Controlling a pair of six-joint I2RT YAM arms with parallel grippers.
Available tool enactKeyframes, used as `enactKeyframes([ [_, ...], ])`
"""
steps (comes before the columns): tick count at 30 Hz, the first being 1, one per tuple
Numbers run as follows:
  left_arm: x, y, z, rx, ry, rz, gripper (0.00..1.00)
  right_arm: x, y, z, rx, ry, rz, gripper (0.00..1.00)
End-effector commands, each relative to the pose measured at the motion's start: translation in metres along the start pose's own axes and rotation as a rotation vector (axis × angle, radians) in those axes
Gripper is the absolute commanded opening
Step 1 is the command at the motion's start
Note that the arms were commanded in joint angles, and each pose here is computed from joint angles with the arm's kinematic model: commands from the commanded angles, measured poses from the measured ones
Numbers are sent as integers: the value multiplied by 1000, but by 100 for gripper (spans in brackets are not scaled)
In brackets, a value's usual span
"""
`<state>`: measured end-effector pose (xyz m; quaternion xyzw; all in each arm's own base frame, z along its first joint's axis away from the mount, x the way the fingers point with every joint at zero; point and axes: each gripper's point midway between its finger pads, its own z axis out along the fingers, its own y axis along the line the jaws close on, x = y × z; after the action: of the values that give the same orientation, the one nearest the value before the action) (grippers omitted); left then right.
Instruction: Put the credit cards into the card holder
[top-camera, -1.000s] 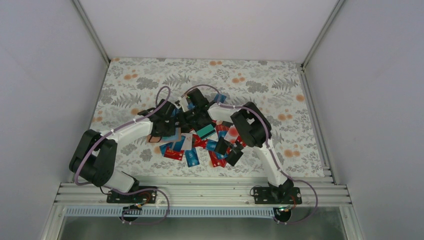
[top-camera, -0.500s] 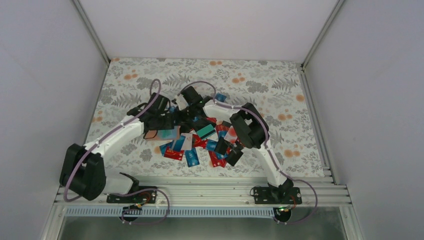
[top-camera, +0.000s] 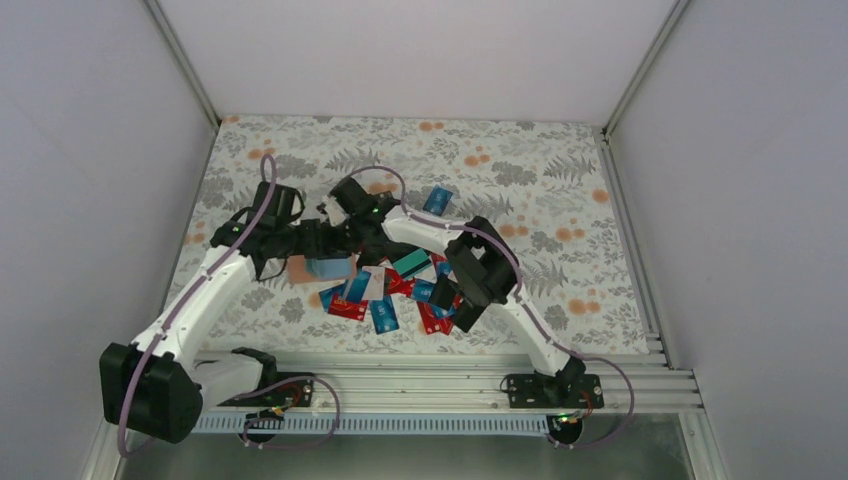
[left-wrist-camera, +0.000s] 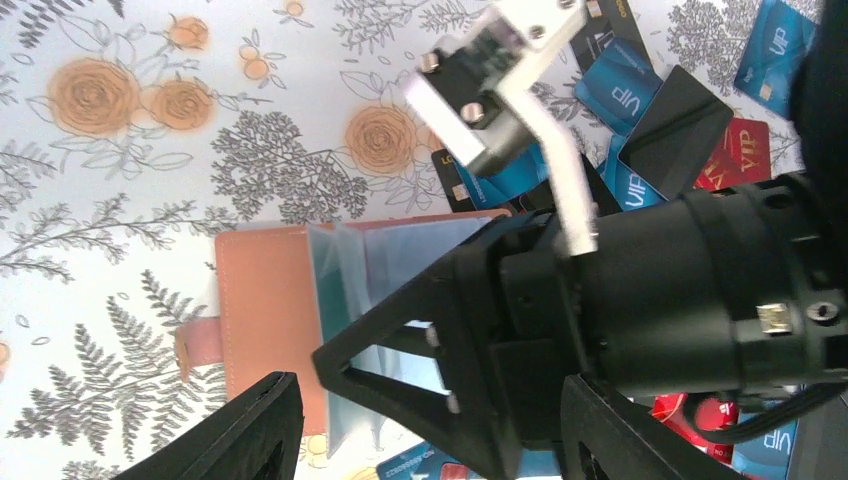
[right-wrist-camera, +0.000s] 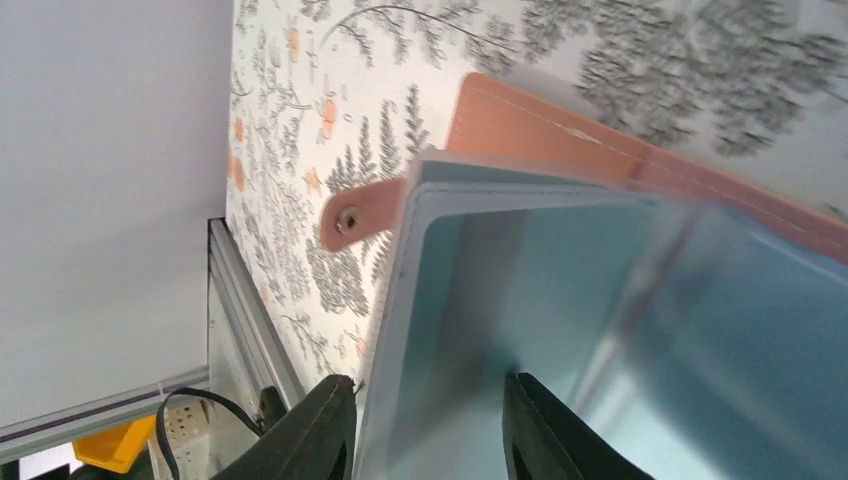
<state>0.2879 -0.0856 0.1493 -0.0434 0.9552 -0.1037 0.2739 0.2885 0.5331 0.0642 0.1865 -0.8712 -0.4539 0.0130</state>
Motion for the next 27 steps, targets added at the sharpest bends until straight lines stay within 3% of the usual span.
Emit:
enactKeyframes([
  [1, -1, -2, -14, 46, -11, 33, 66, 4, 17, 26, -14, 25, 19, 41],
  [11, 5, 6, -42, 51, -58, 25, 66, -9, 44, 50, -140, 44, -26, 51],
  [18, 7, 2, -52, 77, -66, -4, 66, -15, 86, 19, -212, 22, -161, 59],
  [27, 5, -7, -54, 119, -50, -9, 65, -18, 92, -27, -182, -26, -243, 61],
])
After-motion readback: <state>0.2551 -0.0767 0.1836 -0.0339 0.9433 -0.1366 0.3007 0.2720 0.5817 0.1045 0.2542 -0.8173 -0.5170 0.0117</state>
